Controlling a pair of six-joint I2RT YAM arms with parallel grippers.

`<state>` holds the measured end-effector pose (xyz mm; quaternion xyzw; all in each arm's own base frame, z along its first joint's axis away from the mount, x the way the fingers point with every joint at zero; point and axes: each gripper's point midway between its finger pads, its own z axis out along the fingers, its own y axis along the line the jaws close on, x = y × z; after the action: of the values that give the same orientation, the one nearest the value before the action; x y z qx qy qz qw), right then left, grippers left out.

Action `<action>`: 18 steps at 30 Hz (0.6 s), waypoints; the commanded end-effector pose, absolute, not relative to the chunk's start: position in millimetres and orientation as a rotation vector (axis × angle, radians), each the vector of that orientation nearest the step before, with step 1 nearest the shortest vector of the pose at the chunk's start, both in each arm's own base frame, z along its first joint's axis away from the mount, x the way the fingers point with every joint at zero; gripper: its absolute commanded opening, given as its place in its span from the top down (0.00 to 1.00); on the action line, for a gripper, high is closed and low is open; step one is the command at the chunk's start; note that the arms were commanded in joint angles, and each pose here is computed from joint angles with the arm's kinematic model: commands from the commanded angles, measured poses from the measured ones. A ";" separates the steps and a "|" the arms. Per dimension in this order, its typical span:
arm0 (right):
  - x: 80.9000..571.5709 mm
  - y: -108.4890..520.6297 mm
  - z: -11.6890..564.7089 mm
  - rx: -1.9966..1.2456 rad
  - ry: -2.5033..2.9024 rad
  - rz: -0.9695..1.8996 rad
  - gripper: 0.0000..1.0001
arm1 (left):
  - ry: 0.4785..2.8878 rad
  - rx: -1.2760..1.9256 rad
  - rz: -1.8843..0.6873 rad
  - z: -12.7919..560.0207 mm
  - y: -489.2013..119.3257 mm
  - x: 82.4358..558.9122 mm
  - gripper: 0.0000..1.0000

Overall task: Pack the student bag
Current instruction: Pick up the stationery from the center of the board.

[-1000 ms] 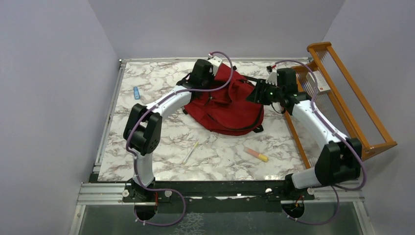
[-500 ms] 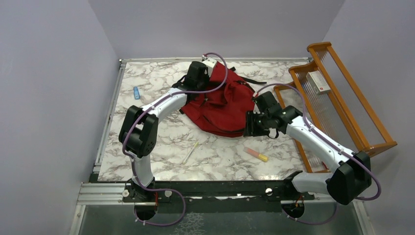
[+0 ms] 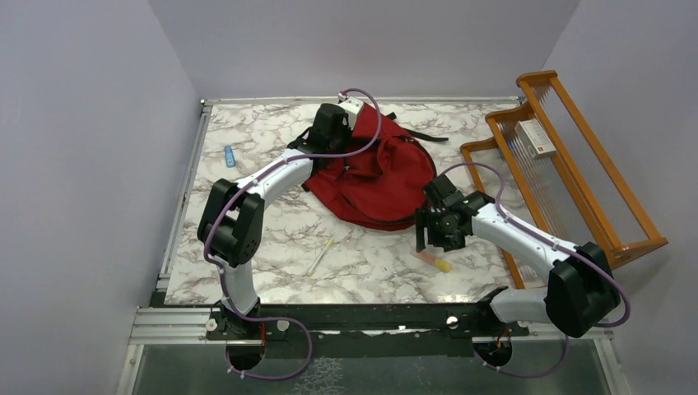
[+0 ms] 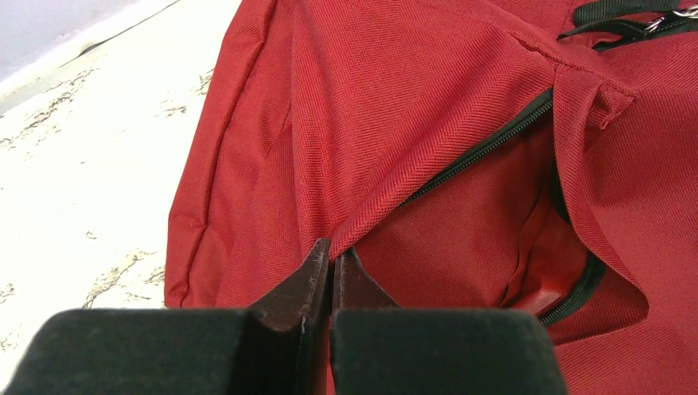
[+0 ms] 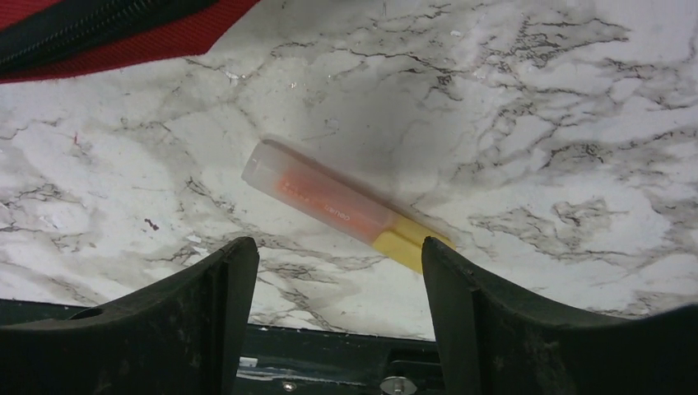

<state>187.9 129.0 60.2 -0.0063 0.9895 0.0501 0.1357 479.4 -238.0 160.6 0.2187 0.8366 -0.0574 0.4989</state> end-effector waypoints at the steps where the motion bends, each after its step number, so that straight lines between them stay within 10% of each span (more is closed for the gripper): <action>1: 197.4 134.5 47.6 -0.053 2.862 0.132 0.23 | 1.969 0.499 -0.150 189.8 -230.6 479.3 1.00; 18: 186.6 157.6 19.9 -0.340 2.953 0.273 0.30 | 1.973 0.499 -0.135 188.8 -224.7 481.5 1.00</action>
<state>196.4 143.2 28.1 -0.0817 0.9896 0.0606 0.1022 478.9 -235.5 163.2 0.2178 0.8359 -0.0583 0.5005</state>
